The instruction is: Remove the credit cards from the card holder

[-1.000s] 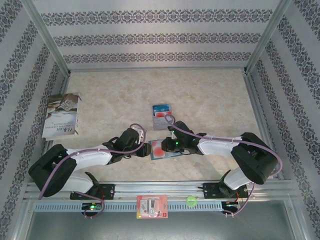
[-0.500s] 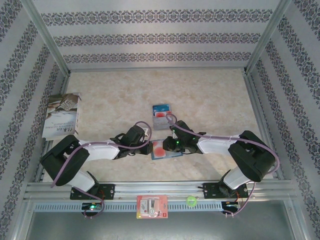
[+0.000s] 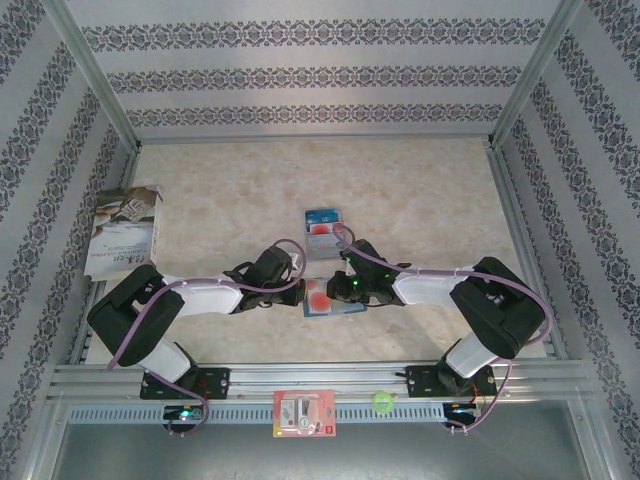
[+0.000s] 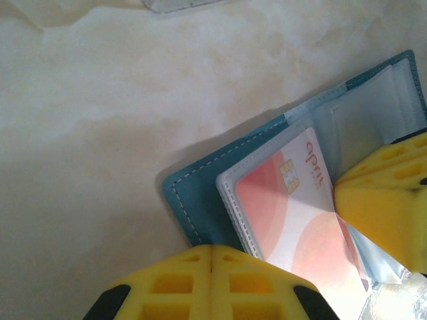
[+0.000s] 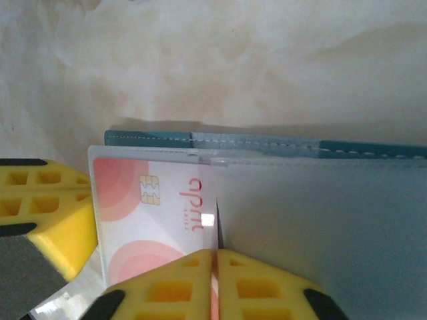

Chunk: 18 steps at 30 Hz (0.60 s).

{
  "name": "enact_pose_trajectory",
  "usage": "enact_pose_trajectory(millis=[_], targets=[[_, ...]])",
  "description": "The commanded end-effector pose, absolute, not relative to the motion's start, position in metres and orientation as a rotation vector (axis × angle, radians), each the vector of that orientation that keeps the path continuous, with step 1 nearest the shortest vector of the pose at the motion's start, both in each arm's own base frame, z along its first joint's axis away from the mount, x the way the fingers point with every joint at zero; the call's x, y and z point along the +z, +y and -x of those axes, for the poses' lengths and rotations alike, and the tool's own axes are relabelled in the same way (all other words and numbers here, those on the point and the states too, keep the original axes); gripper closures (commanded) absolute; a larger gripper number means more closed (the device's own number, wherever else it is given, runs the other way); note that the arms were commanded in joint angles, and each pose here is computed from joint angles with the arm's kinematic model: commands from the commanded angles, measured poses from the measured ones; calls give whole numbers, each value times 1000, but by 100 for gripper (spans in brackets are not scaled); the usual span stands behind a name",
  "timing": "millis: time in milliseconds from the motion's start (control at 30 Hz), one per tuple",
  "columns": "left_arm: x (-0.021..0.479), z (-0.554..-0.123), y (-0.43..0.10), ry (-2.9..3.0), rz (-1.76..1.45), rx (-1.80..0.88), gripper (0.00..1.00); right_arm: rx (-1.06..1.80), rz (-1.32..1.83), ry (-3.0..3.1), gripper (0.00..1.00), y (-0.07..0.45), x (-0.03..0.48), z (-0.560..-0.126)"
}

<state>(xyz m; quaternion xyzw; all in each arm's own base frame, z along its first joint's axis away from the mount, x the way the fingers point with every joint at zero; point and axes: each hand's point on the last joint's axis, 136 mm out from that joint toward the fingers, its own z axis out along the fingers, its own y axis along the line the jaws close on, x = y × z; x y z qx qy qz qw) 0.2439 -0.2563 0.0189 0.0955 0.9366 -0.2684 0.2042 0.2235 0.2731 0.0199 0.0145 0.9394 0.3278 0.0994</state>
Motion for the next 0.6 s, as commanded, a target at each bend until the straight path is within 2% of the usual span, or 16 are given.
enact_pose_trajectory(millis=[0, 33, 133, 333, 567], targets=[[2, -237, -248, 2682, -277, -698, 96, 993, -52, 2737, 97, 275, 22, -228], [3, -238, -246, 2680, -266, -699, 96, 985, -55, 2732, 100, 273, 22, -228], [6, -240, -238, 2675, -232, -690, 95, 961, -69, 2716, 100, 267, 25, -228], [24, -245, -218, 2618, -177, -651, 84, 925, -105, 2688, 100, 258, 28, -228], [54, -247, -257, 2524, -293, -806, 76, 928, -54, 2651, 99, 261, 39, -230]])
